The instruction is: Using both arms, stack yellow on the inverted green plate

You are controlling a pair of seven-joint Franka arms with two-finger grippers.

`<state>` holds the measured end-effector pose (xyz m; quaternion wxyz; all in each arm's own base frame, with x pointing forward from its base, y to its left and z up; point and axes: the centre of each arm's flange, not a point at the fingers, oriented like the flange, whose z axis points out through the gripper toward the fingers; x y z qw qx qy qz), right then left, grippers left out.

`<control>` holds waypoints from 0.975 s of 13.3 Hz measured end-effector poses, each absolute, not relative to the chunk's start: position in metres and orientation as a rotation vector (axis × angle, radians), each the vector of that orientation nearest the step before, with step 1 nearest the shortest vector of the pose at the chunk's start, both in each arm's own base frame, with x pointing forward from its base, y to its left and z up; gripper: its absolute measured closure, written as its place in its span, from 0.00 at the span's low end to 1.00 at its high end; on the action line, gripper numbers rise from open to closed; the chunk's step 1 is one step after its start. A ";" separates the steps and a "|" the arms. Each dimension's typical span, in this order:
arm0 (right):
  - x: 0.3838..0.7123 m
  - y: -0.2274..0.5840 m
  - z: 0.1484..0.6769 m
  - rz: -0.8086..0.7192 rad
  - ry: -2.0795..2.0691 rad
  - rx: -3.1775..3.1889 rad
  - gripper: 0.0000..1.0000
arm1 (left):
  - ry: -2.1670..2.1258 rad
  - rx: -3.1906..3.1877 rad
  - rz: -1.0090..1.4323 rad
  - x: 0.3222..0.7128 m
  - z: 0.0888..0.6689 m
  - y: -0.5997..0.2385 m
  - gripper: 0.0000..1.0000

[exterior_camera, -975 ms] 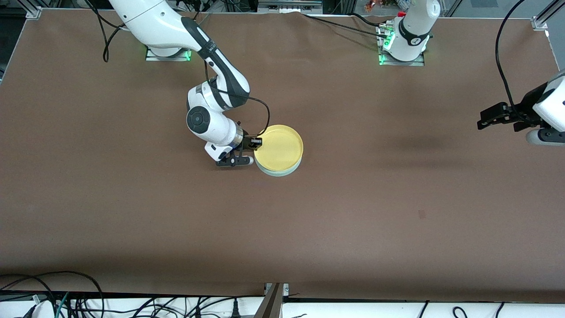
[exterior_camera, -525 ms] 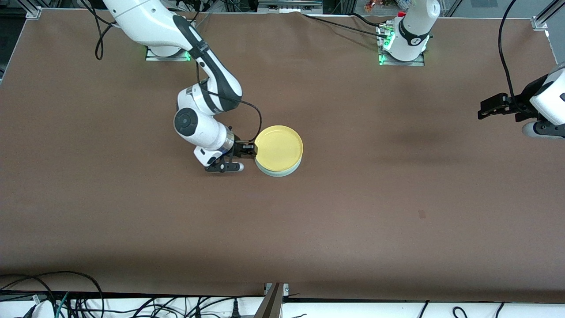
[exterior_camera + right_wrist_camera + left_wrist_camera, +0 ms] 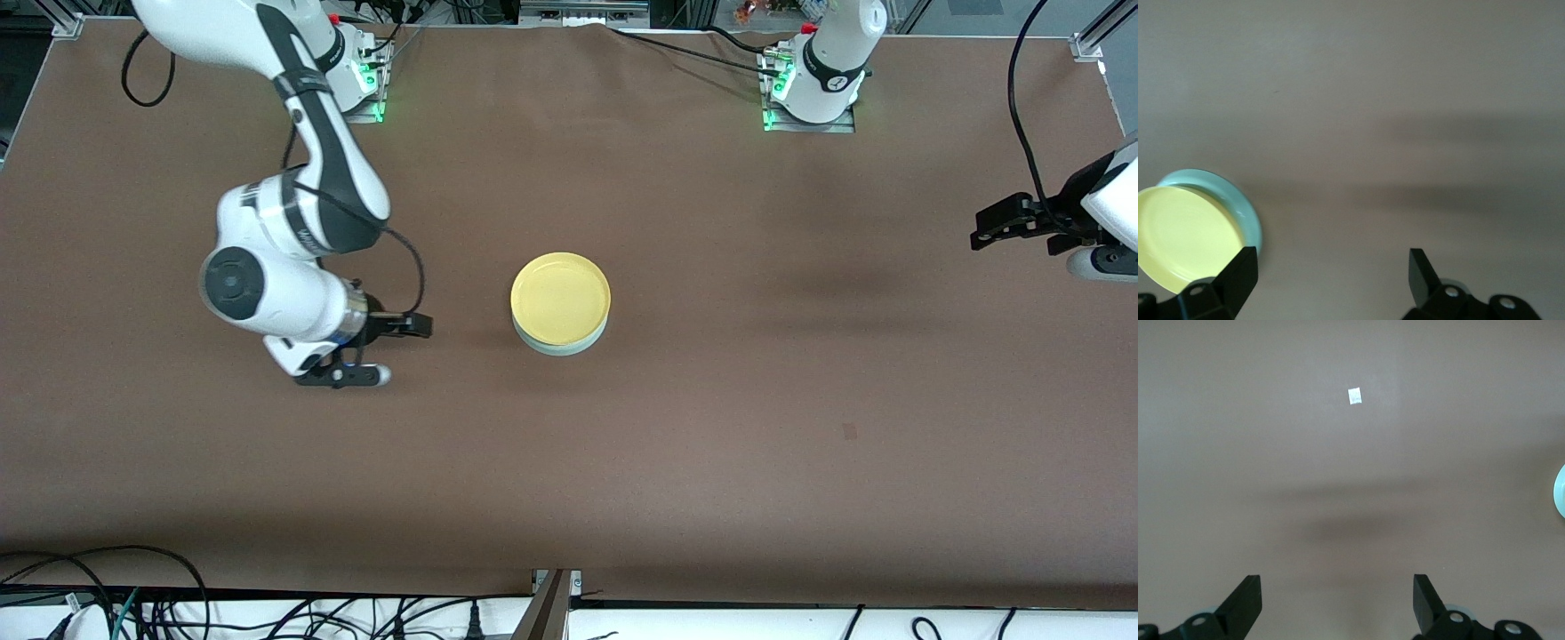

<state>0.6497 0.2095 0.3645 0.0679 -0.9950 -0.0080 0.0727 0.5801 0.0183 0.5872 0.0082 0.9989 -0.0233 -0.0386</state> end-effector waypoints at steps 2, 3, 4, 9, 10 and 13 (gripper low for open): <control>0.659 0.167 0.390 0.257 -0.076 -3.018 0.00 | -0.072 3.123 -0.112 0.581 0.588 0.019 0.00; 0.661 0.145 0.405 0.291 -0.087 -3.027 0.00 | -0.072 3.123 -0.110 0.581 0.588 0.019 0.00; 0.662 0.122 0.421 0.326 -0.094 -3.034 0.00 | -0.071 3.124 -0.102 0.582 0.588 0.019 0.00; 0.645 0.077 0.515 0.269 -0.121 -3.025 0.00 | -0.071 3.126 -0.084 0.583 0.589 0.019 0.00; 0.637 0.073 0.531 0.254 -0.147 -3.049 0.00 | -0.071 3.126 -0.084 0.583 0.589 0.019 0.00; 0.614 0.055 0.571 0.194 -0.185 -3.099 0.00 | -0.071 3.126 -0.084 0.583 0.589 0.019 0.00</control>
